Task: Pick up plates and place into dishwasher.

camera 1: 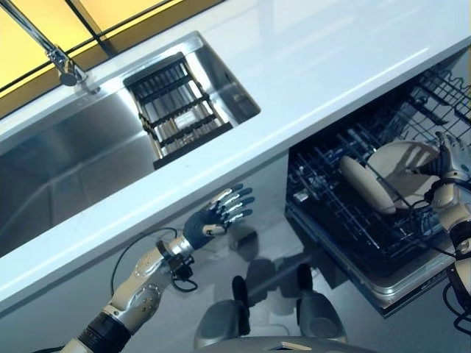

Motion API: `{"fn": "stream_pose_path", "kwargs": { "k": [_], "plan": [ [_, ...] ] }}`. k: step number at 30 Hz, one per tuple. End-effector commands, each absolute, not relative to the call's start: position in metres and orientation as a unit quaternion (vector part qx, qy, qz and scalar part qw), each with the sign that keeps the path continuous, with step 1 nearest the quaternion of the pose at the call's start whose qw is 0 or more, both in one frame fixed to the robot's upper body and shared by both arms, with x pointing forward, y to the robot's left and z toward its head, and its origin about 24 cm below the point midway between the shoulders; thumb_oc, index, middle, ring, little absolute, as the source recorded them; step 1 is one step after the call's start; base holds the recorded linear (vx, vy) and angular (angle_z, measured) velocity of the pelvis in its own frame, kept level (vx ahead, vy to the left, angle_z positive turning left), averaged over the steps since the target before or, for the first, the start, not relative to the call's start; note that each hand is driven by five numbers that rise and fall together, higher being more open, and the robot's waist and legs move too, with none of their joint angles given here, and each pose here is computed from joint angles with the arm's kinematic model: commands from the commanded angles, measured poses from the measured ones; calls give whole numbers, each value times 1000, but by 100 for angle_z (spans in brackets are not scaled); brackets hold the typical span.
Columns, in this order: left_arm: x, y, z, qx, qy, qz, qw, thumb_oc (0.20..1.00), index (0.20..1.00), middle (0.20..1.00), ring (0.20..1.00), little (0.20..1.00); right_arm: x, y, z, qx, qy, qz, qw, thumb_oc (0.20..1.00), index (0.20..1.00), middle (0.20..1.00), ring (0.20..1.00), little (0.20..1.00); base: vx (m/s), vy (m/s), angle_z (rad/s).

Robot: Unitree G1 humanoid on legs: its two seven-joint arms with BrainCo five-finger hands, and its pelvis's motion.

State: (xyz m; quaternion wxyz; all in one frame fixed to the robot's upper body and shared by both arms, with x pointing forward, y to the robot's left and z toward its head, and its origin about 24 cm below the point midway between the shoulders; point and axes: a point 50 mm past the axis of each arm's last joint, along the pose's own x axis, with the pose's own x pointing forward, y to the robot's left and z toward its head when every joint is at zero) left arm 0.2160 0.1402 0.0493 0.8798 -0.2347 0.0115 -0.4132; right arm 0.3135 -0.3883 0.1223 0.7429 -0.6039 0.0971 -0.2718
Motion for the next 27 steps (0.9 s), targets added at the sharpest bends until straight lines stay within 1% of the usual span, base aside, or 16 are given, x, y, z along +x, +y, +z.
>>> {"fn": "stream_pose_path", "kwargs": {
  "k": [1,6,12,14,17,21,27],
  "plan": [
    [208,142,53,-281,-24,-390,876,1000,1000,1000,1000,1000,312,-386,141,-584,13,-311,750,1000,1000,1000,1000,1000,68,44,-6],
    [202,151,45,-278,-9,-354,893,1000,1000,1000,1000,1000,304,-368,136,-557,-52,-319,765,1000,1000,1000,1000,1000,81,40,-6],
    [196,161,33,-262,17,-318,911,1000,1000,1000,1000,1000,279,-366,125,-491,-85,-352,792,1000,1000,1000,1000,1000,34,22,-2],
    [195,164,30,-254,23,-305,918,1000,1000,1000,1000,1000,267,-369,117,-435,-82,-379,813,1000,1000,1000,1000,1000,-2,10,-2],
    [194,168,23,-239,31,-293,925,1000,1000,1000,1000,1000,254,-372,97,-349,-46,-417,838,1000,1000,1000,1000,1000,0,0,0],
    [190,169,12,-223,56,-295,928,1000,1000,1000,1000,1000,244,-374,78,-271,-8,-452,850,1000,1000,1000,1000,1000,-8,6,-15],
    [184,166,-12,-202,116,-295,927,1000,1000,1000,1000,1000,237,-363,50,-160,23,-443,882,1000,1000,1000,1000,1000,-22,5,-2]
  ]
}}
